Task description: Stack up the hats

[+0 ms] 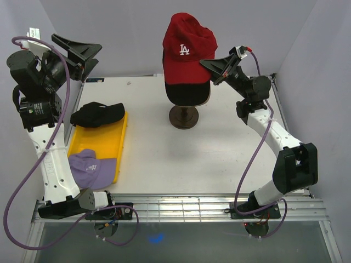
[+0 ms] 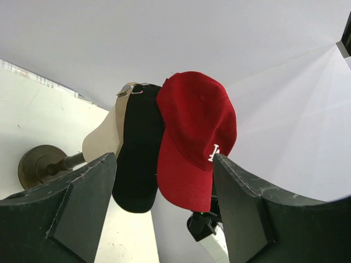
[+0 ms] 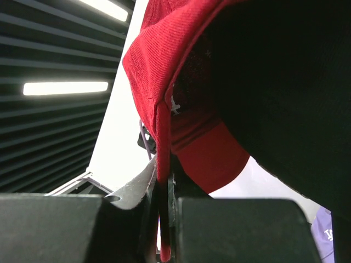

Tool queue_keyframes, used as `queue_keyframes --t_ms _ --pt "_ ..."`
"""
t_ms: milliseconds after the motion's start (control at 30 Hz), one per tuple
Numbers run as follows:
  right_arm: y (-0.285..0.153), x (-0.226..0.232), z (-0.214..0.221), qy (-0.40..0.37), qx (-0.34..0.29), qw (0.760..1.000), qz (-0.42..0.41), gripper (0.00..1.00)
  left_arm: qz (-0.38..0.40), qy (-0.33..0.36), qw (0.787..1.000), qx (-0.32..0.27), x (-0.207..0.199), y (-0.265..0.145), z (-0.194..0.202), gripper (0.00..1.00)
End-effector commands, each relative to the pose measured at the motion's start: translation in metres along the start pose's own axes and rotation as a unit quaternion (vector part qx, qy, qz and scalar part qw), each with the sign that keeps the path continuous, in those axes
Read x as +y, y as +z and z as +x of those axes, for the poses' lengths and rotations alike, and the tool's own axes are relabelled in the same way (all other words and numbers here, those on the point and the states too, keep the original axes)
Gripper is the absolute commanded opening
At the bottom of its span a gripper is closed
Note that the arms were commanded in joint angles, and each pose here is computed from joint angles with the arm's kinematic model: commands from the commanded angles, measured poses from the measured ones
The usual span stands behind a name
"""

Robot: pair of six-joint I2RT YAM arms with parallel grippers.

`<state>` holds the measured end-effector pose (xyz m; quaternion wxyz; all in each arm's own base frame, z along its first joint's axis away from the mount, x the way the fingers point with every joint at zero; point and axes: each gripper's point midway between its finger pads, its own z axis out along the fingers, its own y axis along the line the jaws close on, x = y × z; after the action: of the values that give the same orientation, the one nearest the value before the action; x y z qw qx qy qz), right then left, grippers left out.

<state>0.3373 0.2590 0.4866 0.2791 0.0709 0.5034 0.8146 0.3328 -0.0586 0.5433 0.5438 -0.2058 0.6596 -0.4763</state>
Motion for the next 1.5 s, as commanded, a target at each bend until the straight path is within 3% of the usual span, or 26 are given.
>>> queue_keyframes --t_ms 0,633,1467 --pt "-0.007 0.037 0.01 -0.024 0.011 0.998 -0.054 0.08 0.014 0.014 1.0 0.0 -0.011 -0.008 0.004 0.81" --pt "0.03 0.071 -0.012 -0.033 0.031 0.996 -0.082 0.08 0.014 0.016 1.0 0.002 -0.011 -0.006 0.005 0.81" --pt "-0.01 -0.007 0.0 0.039 0.021 0.998 -0.036 0.08 0.009 0.011 1.0 0.015 -0.003 0.0 0.011 0.79"
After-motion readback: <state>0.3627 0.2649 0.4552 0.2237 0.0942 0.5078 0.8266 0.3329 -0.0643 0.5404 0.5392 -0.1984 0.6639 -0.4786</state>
